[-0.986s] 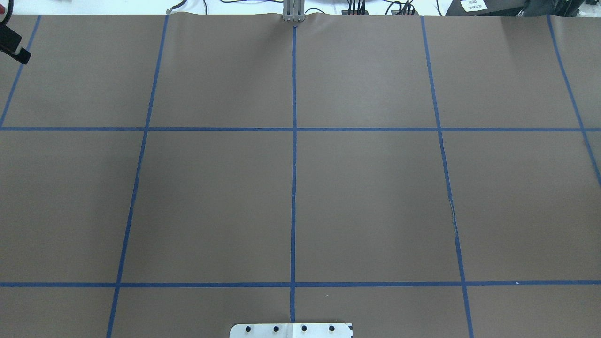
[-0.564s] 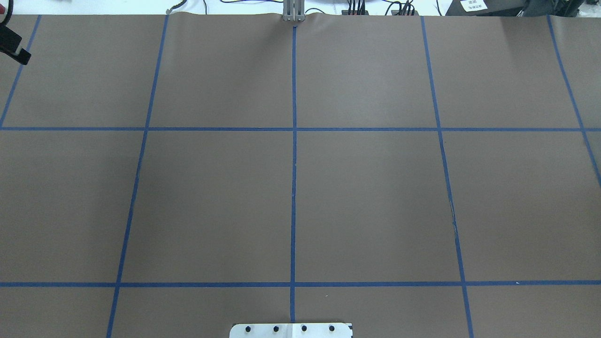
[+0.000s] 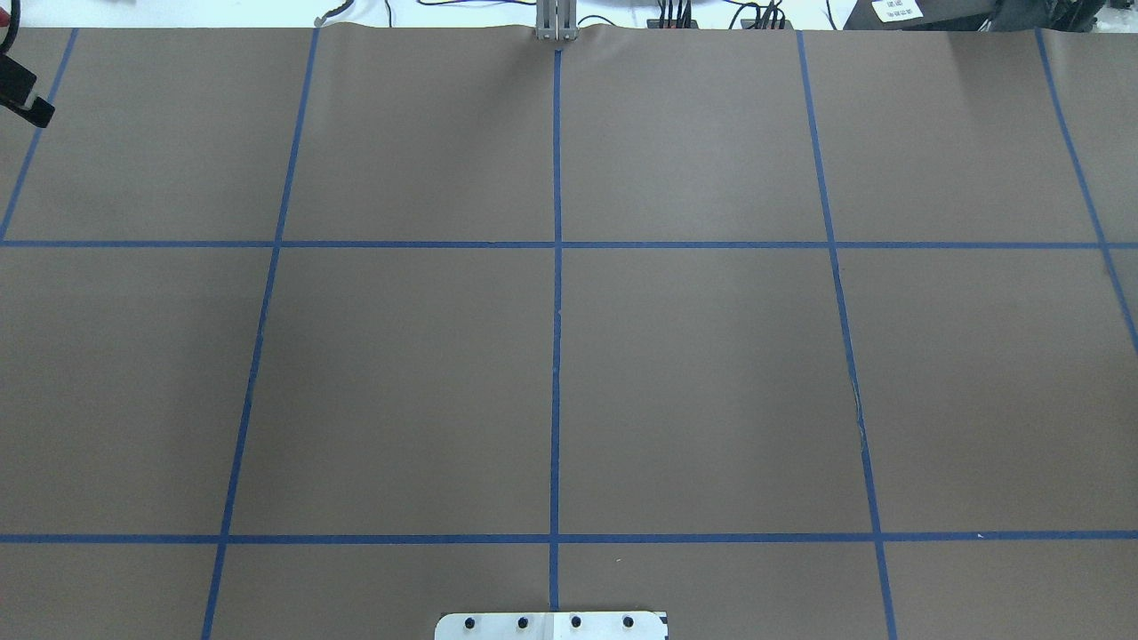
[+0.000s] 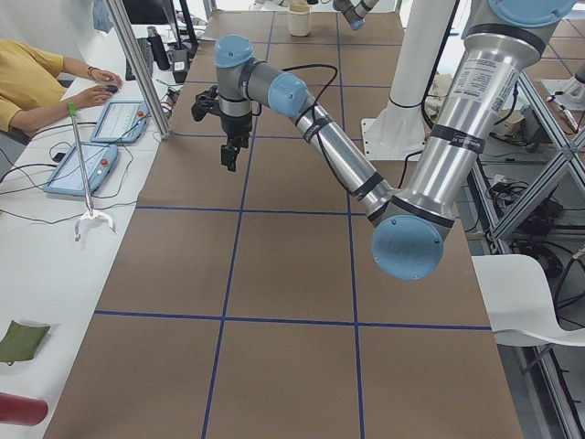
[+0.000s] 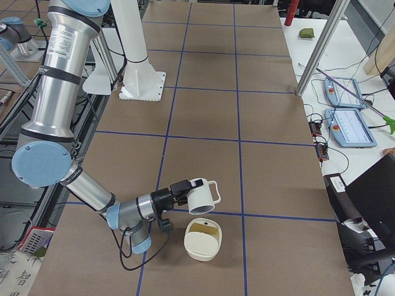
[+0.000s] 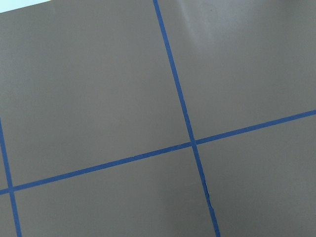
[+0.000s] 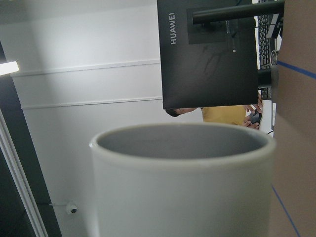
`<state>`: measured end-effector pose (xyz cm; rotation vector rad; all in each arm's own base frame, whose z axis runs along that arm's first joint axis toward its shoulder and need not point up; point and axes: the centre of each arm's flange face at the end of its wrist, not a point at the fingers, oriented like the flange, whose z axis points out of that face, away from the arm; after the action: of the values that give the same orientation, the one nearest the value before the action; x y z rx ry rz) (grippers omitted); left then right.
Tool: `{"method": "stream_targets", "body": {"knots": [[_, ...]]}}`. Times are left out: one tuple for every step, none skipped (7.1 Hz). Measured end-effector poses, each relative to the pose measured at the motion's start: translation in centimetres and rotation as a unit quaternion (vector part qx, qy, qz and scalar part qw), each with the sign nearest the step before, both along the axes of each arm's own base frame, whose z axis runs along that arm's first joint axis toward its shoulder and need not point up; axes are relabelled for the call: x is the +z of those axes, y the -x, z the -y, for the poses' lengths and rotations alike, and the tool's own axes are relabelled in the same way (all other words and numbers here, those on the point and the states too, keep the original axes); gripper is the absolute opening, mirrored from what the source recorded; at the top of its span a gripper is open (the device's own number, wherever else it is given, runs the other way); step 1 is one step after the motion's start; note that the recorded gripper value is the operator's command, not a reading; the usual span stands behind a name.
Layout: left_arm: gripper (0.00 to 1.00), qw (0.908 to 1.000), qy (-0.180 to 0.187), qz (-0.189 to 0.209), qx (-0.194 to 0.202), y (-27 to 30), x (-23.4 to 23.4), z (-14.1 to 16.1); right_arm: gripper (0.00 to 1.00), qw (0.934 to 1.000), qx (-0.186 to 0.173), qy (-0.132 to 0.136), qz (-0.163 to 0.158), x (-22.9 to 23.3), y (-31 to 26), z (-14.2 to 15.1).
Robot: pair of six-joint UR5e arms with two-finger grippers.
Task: Left arm hands cup to right arm to dump lemon
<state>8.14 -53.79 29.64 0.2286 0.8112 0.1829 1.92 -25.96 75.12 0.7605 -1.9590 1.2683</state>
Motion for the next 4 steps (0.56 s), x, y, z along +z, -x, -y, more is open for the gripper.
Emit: {"method": "stream_targets", "body": {"knots": [[1.0, 1.0, 0.0, 0.0, 0.0, 0.0, 0.0, 0.0, 0.0, 0.9909, 0.006, -0.01, -0.134, 0.2, 1.1, 0.5], [1.0, 1.0, 0.0, 0.0, 0.0, 0.0, 0.0, 0.0, 0.0, 0.9667, 0.007, -0.017, -0.255, 0.6, 2.0, 1.1], [1.0, 1.0, 0.0, 0.0, 0.0, 0.0, 0.0, 0.0, 0.0, 0.9312, 0.005, -0.025, -0.364, 1.2, 2.6, 1.4], [1.0, 1.0, 0.001, 0.0, 0.0, 0.0, 0.1, -0.1, 0.0, 0.8892, 0.001, -0.037, -0.456, 1.9, 2.7, 1.1]]}}
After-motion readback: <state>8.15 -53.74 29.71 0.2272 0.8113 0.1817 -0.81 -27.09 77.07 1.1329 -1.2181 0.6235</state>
